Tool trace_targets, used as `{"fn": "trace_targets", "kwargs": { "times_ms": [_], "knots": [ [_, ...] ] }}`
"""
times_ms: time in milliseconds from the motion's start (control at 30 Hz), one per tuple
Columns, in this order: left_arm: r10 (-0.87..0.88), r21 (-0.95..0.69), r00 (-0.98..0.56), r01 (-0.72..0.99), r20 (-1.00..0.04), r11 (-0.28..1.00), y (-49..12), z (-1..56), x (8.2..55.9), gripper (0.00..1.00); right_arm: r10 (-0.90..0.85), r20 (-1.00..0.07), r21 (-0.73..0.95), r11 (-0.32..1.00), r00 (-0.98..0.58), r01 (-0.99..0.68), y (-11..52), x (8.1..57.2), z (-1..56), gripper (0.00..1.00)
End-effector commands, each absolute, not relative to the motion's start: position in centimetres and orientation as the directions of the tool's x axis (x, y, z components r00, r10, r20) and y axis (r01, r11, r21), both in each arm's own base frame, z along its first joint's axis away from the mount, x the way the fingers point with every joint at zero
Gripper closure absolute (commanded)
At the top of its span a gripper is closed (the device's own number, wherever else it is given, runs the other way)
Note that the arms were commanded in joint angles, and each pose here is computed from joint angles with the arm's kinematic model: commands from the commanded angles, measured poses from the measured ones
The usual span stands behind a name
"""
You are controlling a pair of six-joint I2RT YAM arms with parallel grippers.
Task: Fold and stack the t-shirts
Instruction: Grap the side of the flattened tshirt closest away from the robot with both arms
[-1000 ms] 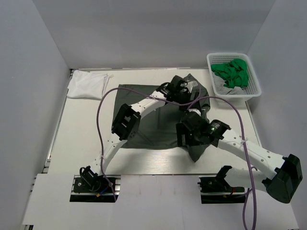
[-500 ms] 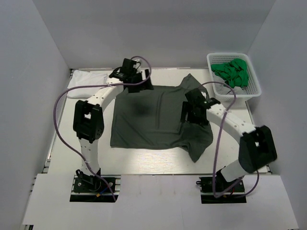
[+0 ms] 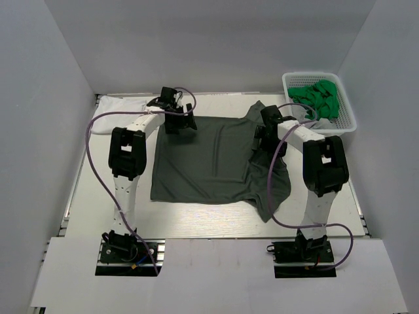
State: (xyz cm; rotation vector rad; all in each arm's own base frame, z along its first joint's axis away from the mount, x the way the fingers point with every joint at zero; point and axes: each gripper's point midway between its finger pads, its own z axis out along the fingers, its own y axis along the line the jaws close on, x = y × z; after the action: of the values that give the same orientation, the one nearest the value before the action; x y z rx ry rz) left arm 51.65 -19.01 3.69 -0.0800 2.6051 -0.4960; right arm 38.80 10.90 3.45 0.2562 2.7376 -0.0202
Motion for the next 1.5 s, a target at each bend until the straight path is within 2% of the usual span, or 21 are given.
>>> {"fn": "trace_targets", "kwargs": {
  "times_ms": [0, 200, 267, 400, 533, 667, 767, 800, 900, 933, 1000, 1033, 1067, 1100, 1133, 1167, 1200, 1233, 1300, 1367, 1467],
  "knots": [
    [-0.163, -0.385, -0.878, 0.026, -0.450, 0.922, -17.5, 4.8, 52.3, 0.00, 0.156, -0.403, 0.068, 0.988, -0.902, 0.140, 11.3, 41.3, 4.1, 0.10],
    [-0.204, -0.377, -0.854, -0.011, -0.478, 0.926, -14.4, 4.7, 53.5, 0.00, 0.148, -0.368, 0.028, 0.989, -0.918, 0.148, 9.9, 43.1, 1.1, 0.10],
    [-0.212, -0.380, -0.844, -0.010, -0.493, 0.925, -13.3, 4.9, 54.5, 0.00, 0.144, -0.374, -0.019, 0.986, -0.916, 0.163, 8.8, 44.5, 0.7, 0.10],
    [-0.206, -0.404, -0.844, 0.013, -0.494, 0.915, -13.0, 4.6, 55.9, 0.00, 0.139, -0.412, -0.004, 0.988, -0.900, 0.154, 8.2, 47.3, 0.6, 0.10],
    [-0.192, -0.461, -0.838, 0.079, -0.510, 0.884, -13.5, 5.0, 57.7, 0.00, 0.011, -0.475, 0.040, 0.999, -0.880, -0.008, 10.2, 49.9, 2.9, 0.10],
    [-0.184, -0.480, -0.786, 0.158, -0.590, 0.863, -14.4, 9.3, 59.9, 0.00, -0.072, -0.556, 0.074, 0.988, -0.828, -0.136, 12.0, 51.1, 6.4, 0.10],
    [-0.176, -0.480, -0.761, 0.195, -0.624, 0.855, -14.5, 12.6, 59.4, 0.00, -0.113, -0.607, 0.068, 0.979, -0.787, -0.194, 13.2, 50.9, 9.8, 0.10],
    [-0.169, -0.467, -0.730, 0.225, -0.662, 0.855, -14.5, 15.4, 59.0, 0.00, -0.112, -0.638, 0.070, 0.977, -0.762, -0.202, 13.5, 50.8, 12.0, 0.10],
    [-0.164, -0.452, -0.747, 0.199, -0.644, 0.870, -14.2, 16.5, 56.4, 0.00, -0.137, -0.659, 0.075, 0.966, -0.740, -0.246, 15.3, 48.7, 15.1, 0.10],
    [-0.168, -0.441, -0.718, 0.210, -0.675, 0.873, -13.9, 19.6, 55.2, 0.00, -0.136, -0.658, 0.084, 0.964, -0.741, -0.251, 15.8, 48.0, 15.5, 0.10],
    [-0.200, -0.421, -0.713, 0.145, -0.672, 0.895, -12.7, 21.0, 53.3, 0.00, -0.104, -0.642, 0.106, 0.969, -0.759, -0.222, 15.9, 45.6, 15.6, 0.10],
    [-0.215, -0.417, -0.756, 0.084, -0.619, 0.905, -12.1, 18.9, 51.1, 0.00, -0.108, -0.652, 0.114, 0.965, -0.751, -0.237, 16.2, 43.7, 16.7, 0.10],
    [-0.262, -0.412, -0.716, 0.040, -0.647, 0.910, -11.2, 21.8, 49.3, 0.00, -0.074, -0.615, 0.130, 0.972, -0.785, -0.193, 15.9, 42.1, 15.2, 0.10],
    [-0.285, -0.406, -0.763, -0.033, -0.580, 0.913, -10.5, 18.7, 46.5, 0.00, -0.066, -0.565, 0.121, 0.979, -0.823, -0.162, 15.3, 40.0, 13.4, 0.10],
    [-0.307, -0.410, -0.763, -0.061, -0.568, 0.910, -10.2, 18.5, 44.8, 0.00, -0.037, -0.591, 0.143, 0.978, -0.806, -0.150, 15.1, 38.5, 15.4, 0.10],
    [-0.327, -0.404, -0.765, -0.095, -0.555, 0.910, -9.7, 18.1, 42.9, 0.00, -0.019, -0.567, 0.154, 0.980, -0.824, -0.129, 14.6, 37.3, 14.9, 0.10],
    [-0.376, -0.418, -0.768, -0.157, -0.518, 0.895, -9.3, 17.2, 39.1, 0.00, 0.040, -0.469, 0.179, 0.983, -0.882, -0.050, 14.0, 34.1, 11.7, 0.10],
    [-0.403, -0.399, -0.756, -0.204, -0.517, 0.894, -8.4, 16.7, 37.6, 0.00, 0.063, -0.493, 0.201, 0.979, -0.868, -0.044, 13.7, 32.8, 13.3, 0.10],
    [-0.495, -0.368, -0.718, -0.345, -0.490, 0.864, -6.5, 15.3, 32.9, 0.00, 0.117, -0.401, 0.225, 0.974, -0.909, 0.026, 12.9, 28.6, 10.9, 0.10],
    [-0.501, -0.322, -0.740, -0.389, -0.449, 0.863, -5.7, 12.7, 29.2, 0.00, 0.168, -0.367, 0.248, 0.966, -0.915, 0.078, 12.2, 25.8, 10.6, 0.10],
    [-0.539, -0.323, -0.733, -0.435, -0.416, 0.841, -5.5, 10.8, 26.3, 0.00, 0.236, -0.289, 0.285, 0.946, -0.928, 0.152, 12.1, 22.5, 9.0, 0.10]
  ]
}}
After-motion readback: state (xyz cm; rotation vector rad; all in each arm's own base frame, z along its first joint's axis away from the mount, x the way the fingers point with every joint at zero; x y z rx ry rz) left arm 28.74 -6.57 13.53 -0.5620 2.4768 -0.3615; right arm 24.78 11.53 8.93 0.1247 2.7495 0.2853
